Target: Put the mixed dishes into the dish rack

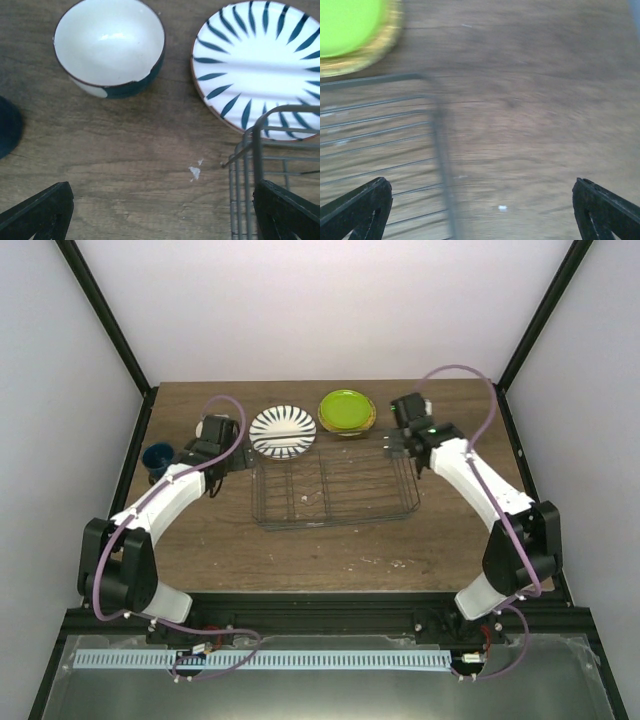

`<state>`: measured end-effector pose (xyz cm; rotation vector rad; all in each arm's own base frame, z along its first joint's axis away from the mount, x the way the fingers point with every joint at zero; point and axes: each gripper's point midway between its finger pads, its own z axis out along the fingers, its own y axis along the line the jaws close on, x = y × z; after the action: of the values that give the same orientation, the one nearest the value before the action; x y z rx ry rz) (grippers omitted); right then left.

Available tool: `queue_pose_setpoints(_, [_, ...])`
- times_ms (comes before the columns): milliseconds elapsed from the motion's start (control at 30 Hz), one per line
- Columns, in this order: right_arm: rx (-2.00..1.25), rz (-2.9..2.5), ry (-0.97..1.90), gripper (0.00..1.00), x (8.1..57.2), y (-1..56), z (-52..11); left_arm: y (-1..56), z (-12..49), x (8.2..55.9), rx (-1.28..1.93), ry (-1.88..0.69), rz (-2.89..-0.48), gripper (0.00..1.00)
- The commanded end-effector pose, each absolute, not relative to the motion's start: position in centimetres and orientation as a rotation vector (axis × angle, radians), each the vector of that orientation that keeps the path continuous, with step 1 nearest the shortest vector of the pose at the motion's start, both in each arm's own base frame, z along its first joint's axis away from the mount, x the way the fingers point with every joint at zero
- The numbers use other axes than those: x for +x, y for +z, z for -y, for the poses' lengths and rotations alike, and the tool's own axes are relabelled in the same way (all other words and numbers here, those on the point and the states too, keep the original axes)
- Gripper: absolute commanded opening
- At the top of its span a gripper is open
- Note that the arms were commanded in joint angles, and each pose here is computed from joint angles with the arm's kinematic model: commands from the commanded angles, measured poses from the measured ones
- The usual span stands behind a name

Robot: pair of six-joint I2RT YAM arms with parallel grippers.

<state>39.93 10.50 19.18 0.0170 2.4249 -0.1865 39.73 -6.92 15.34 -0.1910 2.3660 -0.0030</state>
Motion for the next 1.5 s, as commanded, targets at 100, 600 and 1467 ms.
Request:
queue_pose_setpoints(100, [0.340, -2.382, -0.240, 1.00, 40.4, 19.5, 0.4, 14.2, 3.9, 39.7, -0.258, 0.082, -2.381, 1.00])
queue_pose_setpoints(600, [0.414, -2.590, -0.208, 1.00, 37.4, 11.2, 1.9, 9.0, 3.9, 41.1, -0.226, 0.092, -2.500, 1.00])
queue_pose_setpoints(1467, [0.382, -2.659, -0.136, 1.00, 33.8, 9.9, -0.2, 9.7, 5.8, 45.2, -0.179, -0.006, -2.459, 1.00])
